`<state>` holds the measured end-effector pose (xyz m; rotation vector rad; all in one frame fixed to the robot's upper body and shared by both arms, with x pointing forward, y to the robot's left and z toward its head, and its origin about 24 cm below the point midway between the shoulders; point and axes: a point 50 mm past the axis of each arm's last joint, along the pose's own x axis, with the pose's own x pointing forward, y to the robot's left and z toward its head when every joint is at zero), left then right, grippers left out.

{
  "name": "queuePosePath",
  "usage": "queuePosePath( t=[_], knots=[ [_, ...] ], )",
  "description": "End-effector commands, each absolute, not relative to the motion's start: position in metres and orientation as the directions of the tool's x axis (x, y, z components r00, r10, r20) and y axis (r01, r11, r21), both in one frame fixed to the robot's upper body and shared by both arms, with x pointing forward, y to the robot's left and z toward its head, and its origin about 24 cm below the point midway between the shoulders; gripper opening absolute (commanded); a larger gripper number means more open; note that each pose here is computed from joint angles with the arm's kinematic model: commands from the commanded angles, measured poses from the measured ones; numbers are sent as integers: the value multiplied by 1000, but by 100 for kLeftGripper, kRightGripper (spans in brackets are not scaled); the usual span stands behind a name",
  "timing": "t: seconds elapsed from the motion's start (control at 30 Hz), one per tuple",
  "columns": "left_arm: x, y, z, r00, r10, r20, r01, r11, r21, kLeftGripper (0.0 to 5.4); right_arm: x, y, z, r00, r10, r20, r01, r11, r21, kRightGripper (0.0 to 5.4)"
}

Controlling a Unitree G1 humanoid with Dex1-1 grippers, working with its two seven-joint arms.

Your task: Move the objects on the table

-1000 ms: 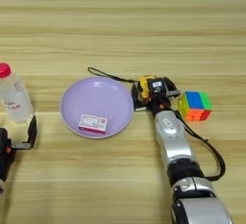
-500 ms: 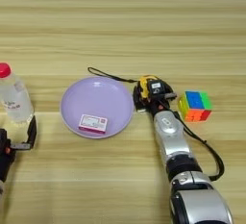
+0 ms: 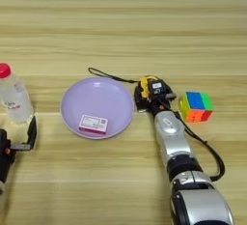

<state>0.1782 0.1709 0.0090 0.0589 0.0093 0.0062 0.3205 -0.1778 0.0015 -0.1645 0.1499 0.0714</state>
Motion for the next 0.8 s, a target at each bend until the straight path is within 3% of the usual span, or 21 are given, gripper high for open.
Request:
queuePosePath(
  t=[0.03, 0.47, 0.8],
  knots=[
    [179, 169, 8, 1000, 0, -25, 2, 998, 64, 540, 317, -180, -1, 985, 53, -163, -76, 988, -135, 414],
    [179, 167, 9, 1000, -2, -24, 3, 998, 60, 540, 286, -192, -4, 987, 48, -155, -73, 984, -161, 413],
    [179, 167, 11, 1000, 0, -21, 2, 998, 61, 540, 250, -206, -3, 982, 36, -187, -71, 981, -182, 413]
  ],
)
